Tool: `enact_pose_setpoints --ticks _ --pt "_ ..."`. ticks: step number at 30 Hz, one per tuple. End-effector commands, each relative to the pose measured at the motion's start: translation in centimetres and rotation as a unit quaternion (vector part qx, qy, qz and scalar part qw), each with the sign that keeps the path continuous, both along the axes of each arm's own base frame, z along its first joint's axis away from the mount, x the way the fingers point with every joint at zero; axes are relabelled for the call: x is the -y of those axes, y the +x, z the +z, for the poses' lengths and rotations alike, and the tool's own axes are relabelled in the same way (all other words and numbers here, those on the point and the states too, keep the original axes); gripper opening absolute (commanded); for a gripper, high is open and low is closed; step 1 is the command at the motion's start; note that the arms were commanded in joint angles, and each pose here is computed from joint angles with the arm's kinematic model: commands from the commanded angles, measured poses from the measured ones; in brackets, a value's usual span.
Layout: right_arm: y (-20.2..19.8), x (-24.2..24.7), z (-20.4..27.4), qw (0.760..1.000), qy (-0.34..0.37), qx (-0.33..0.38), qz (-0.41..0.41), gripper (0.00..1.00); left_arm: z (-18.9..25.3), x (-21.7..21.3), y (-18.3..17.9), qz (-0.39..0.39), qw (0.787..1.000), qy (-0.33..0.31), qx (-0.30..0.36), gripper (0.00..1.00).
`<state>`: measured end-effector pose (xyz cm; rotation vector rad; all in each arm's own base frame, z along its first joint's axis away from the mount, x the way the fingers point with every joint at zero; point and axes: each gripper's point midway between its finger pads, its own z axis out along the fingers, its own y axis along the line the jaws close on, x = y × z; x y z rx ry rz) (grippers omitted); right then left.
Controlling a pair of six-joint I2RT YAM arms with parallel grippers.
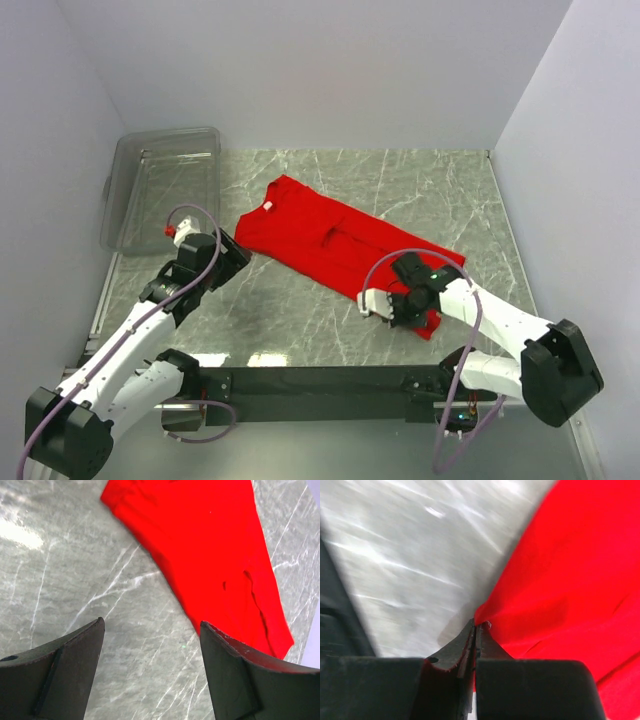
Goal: Fold and stack the t-shirts
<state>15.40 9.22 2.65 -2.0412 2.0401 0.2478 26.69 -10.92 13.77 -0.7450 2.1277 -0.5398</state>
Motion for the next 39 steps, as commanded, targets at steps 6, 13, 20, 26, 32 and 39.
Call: enact_pose_setpoints --ticks 6,13,20,26,32,39 --pt "-4.3 -5.4 0.9 0.997 0.015 -0.071 0.011 0.11 0.6 0.7 0.5 -0.016 1.000 -0.012 0.015 0.82" --pt "1.2 -7.3 5.9 0.998 0.046 0.035 0.019 0.63 1.0 0.5 0.6 -0.015 1.000 -0.003 0.012 0.82" --pt "13.7 -11.0 12.2 0.976 0.158 0.033 -0.146 0.64 1.1 0.3 0.5 -0.006 1.000 -0.007 0.010 0.82" --pt "24.9 -14.8 11.8 0.911 0.227 -0.034 -0.343 0.63 1.1 0.8 0.9 -0.007 1.000 -0.017 0.011 0.82" --pt "31.7 -15.5 9.5 0.860 0.221 -0.051 -0.458 0.62 1.2 1.0 1.2 -0.002 1.000 -0.025 0.009 0.81" --pt "35.0 -15.4 6.0 0.833 0.209 -0.095 -0.503 0.66 0.9 0.8 1.1 0.014 0.999 -0.036 0.000 0.81"
